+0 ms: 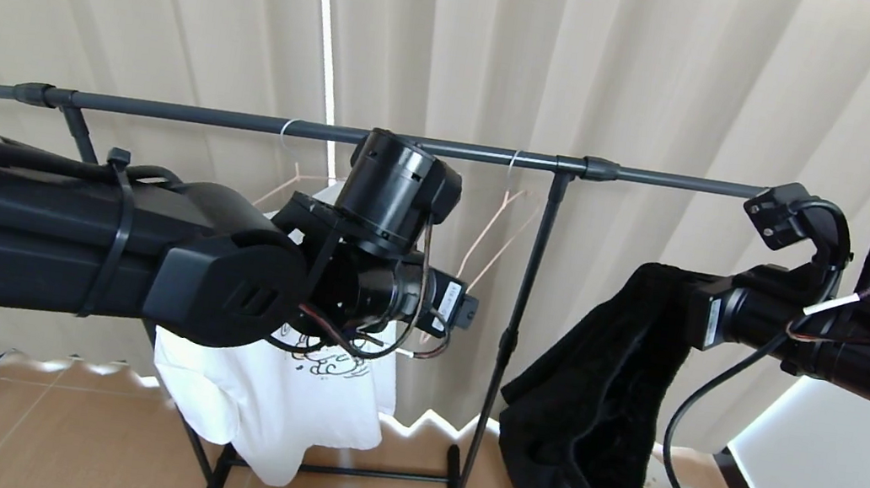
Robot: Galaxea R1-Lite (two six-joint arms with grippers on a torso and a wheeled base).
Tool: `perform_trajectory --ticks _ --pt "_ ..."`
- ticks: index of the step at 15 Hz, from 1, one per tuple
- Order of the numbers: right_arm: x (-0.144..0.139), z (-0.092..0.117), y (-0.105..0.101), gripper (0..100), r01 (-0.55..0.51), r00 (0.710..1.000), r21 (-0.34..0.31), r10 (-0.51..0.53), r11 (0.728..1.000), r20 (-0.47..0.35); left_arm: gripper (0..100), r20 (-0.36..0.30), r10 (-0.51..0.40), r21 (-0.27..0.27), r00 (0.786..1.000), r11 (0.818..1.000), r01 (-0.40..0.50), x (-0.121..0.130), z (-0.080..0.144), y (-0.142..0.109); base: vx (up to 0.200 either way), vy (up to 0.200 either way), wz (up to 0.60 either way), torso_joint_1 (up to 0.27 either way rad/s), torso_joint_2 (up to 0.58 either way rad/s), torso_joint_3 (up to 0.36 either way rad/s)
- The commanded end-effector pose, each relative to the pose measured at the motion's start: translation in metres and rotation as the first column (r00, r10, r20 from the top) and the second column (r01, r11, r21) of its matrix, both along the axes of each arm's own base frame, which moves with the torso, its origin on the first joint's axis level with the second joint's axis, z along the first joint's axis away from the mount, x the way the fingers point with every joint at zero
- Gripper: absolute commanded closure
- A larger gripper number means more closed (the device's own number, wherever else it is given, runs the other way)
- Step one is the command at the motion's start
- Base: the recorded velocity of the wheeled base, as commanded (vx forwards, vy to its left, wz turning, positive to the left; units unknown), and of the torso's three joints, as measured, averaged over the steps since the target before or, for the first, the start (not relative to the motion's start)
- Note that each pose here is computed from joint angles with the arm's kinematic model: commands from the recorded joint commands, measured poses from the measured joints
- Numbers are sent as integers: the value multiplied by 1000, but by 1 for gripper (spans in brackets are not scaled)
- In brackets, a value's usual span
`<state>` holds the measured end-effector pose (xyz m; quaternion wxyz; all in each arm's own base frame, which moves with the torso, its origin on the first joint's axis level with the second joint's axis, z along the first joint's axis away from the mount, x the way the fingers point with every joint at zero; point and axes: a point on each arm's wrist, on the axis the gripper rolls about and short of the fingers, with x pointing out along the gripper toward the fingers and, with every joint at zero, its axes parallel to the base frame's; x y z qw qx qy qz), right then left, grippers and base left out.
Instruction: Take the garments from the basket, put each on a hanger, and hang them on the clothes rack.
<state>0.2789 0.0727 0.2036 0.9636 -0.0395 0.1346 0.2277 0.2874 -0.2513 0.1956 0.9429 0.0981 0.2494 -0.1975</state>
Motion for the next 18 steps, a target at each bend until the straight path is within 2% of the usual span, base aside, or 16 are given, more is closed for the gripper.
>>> perform_trajectory --ticks 1,6,10,12,18 --pt "0 0 0 100 0 1000 -1 0 1000 2 0 7 -1 28 1000 1000 1 14 -15 -4 0 0 0 0 0 0" --pt "1 -1 -3 100 3 1000 -17 -3 1000 8 0 32 -9 21 999 1000 8 26 -21 -16 0 0 0 0 0 0" --pt "2 -4 -3 100 4 1000 -21 -4 1000 -3 0 30 8 24 1000 1000 -9 31 -25 -15 0 -200 0 -7 1 4" --pt "2 -4 -2 100 2 1000 -21 -2 1000 -5 0 33 8 19 999 1000 -9 31 -24 -15 0 0 0 0 0 0" --pt "2 -2 -2 100 2 1000 -19 -2 1000 4 0 72 87 -4 994 996 -87 64 -26 -19 0 0 0 0 0 0"
